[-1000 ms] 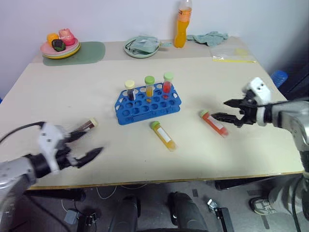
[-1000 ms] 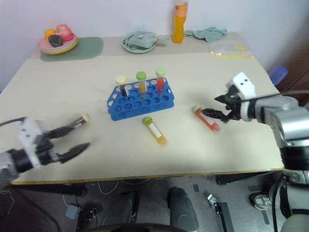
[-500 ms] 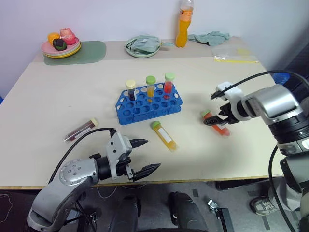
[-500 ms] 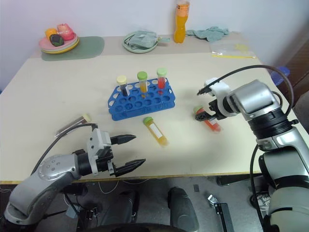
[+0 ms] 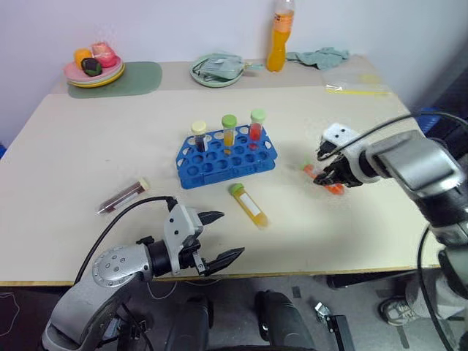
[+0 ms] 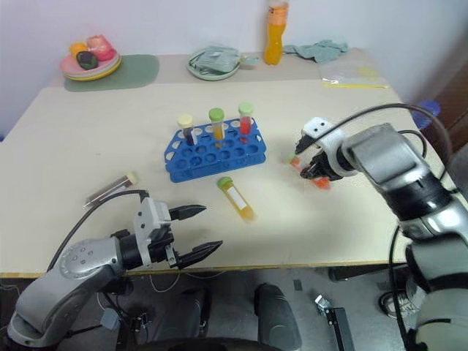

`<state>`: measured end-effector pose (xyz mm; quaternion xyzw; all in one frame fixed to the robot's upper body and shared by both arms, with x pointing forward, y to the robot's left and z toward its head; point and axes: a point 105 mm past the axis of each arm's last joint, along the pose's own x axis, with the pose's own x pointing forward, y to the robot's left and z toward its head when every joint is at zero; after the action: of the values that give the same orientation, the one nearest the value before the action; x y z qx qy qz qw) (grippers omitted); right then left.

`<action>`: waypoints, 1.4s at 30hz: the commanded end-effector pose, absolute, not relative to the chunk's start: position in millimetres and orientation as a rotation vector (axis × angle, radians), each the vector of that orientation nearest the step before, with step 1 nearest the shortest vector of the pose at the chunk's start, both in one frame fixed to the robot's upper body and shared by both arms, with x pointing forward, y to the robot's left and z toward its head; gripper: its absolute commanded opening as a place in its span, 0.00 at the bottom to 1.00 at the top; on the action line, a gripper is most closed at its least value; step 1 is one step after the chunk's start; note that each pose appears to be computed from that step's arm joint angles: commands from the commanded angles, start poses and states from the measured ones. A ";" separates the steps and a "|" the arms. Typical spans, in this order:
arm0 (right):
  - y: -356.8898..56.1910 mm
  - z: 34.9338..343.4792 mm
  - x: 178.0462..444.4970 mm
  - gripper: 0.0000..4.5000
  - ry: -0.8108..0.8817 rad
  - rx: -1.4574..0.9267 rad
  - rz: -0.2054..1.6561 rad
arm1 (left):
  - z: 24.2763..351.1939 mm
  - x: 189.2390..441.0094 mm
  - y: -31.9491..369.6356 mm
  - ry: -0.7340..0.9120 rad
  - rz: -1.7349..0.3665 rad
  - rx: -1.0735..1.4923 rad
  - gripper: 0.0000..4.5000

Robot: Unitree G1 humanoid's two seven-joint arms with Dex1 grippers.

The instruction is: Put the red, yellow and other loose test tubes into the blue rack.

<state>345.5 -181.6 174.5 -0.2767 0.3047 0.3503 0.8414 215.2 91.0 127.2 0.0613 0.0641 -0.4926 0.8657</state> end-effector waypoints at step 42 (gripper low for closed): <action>-84.4 176.7 401.5 0.17 -0.211 0.170 0.486 | 150.3 245.8 107.3 -0.034 -0.863 0.100 1.00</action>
<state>404.5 -81.2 168.8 0.0898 -0.0818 0.2389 0.9634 249.1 110.7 135.6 0.0389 0.0115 -0.4103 0.9110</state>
